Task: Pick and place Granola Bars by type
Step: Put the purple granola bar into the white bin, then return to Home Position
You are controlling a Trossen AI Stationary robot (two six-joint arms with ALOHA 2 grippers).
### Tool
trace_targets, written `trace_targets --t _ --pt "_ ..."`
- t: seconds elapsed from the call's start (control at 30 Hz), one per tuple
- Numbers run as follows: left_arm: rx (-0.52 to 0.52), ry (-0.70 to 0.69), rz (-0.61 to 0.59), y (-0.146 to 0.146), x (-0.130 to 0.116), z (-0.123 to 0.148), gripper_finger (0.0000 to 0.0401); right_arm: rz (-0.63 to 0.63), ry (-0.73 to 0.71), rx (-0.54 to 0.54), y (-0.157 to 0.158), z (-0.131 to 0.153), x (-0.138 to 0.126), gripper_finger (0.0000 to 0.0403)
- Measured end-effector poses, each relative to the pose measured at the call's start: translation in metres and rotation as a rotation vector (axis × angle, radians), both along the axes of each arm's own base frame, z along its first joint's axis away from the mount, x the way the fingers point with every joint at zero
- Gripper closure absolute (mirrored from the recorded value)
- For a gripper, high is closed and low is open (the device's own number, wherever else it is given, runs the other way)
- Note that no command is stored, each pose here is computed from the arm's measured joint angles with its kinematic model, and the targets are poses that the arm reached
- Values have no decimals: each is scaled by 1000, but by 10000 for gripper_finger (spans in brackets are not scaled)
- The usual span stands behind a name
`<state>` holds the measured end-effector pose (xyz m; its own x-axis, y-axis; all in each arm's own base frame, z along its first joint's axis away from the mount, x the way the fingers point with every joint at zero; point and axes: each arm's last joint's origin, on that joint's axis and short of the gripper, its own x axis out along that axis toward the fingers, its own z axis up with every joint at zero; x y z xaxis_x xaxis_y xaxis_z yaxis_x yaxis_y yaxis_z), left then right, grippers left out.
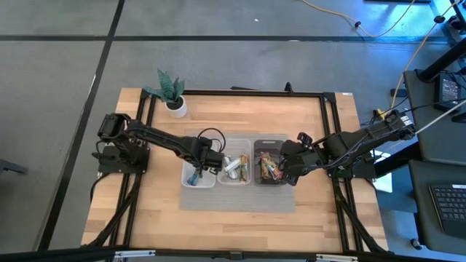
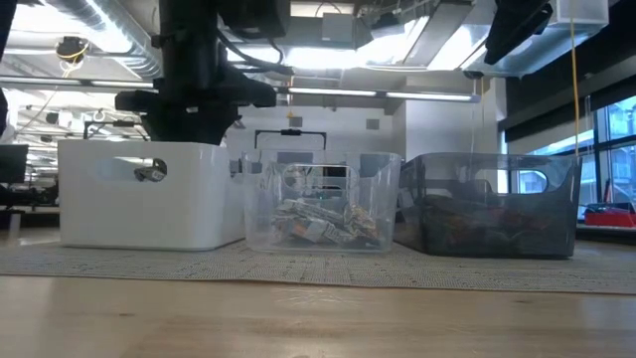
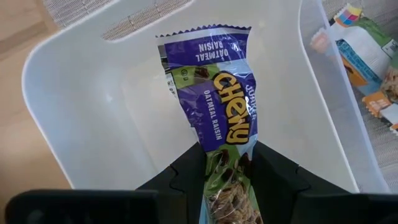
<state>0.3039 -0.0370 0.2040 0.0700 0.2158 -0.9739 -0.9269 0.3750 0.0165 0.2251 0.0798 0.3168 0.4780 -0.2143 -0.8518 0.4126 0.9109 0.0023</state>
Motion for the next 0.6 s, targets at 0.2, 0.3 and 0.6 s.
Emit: trace_targets --t 0.2,0.3,0.6 --pt "-18 3 -3 0 0 0 280 0 1 6 0 0 0 229" --pt "-15 8 -25 0 0 0 263 26 20 47 2 -1 0 229" --pt "95 -61 -185 0 -9 44 226 41 30 221 2 5 -5 229"
